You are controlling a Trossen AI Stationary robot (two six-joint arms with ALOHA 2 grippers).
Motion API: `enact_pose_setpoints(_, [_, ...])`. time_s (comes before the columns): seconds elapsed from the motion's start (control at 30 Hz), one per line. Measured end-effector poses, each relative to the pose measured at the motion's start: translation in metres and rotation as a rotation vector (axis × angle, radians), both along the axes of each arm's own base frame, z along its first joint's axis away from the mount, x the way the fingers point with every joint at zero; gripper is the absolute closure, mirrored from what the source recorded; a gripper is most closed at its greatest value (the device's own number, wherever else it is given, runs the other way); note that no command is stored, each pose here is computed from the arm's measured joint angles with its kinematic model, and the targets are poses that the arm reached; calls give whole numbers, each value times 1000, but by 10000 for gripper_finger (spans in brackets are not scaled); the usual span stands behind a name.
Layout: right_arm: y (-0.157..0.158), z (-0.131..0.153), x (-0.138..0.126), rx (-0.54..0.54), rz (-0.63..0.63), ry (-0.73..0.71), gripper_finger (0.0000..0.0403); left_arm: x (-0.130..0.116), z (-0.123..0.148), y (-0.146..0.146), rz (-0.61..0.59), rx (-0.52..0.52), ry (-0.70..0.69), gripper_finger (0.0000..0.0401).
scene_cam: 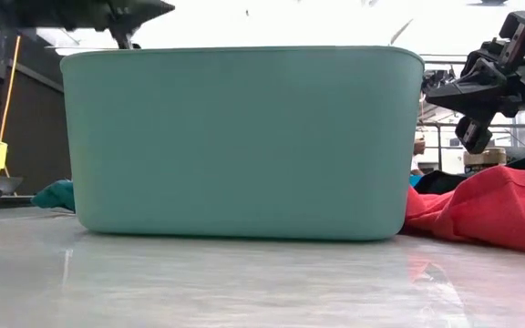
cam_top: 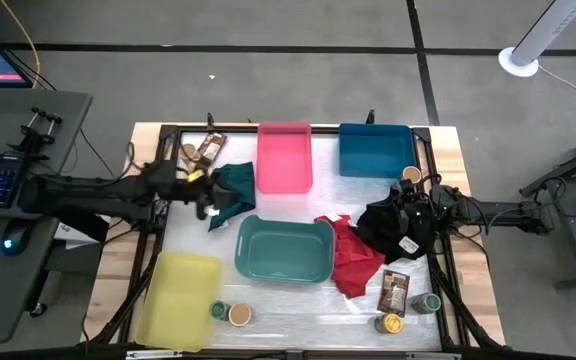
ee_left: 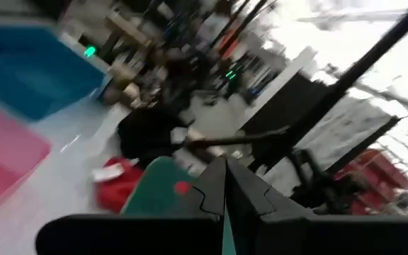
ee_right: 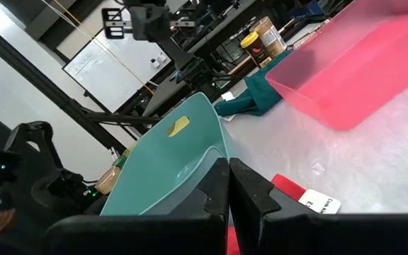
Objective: Sort spices by type
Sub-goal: Put the top yellow seasoning bottle into the yellow bin
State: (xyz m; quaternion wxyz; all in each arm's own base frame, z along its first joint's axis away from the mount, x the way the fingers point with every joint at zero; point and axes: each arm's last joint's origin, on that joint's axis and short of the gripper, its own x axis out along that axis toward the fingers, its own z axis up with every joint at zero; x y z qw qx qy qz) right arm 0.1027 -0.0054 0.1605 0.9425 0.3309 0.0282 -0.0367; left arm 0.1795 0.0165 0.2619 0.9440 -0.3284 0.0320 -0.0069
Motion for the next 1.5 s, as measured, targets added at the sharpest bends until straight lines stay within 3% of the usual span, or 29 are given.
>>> enact_pose_setpoints(0.2, [0,0,0,0,0,1,402,19,-4,27,65,-9,250,397])
enact_pose_setpoints(0.33, [0,0,0,0,0,1,402,24,3,47,138,12,379,374])
enact_pose_setpoints(0.47, [0,0,0,0,1,1,402,22,3,61,247,-12,510,319])
enact_pose_setpoints(0.6, [0,0,0,0,1,1,402,16,-4,70,343,-104,603,247])
enact_pose_setpoints(0.8, [0,0,0,0,1,1,402,11,-3,78,379,-181,608,151])
enact_pose_setpoints(0.9, [0,0,0,0,1,1,402,9,13,83,385,-208,603,123])
enact_pose_setpoints(1.03, [0,0,0,0,1,1,402,1,31,89,447,-200,771,116])
enact_pose_setpoints(1.23, [0,0,0,0,2,1,402,-5,30,101,512,-197,1199,118])
enact_pose_setpoints(1.37, [0,0,0,0,1,1,402,-2,18,107,489,-202,1321,118])
enact_pose_setpoints(1.5, [0,0,0,0,2,1,402,-6,8,108,576,-180,1424,119])
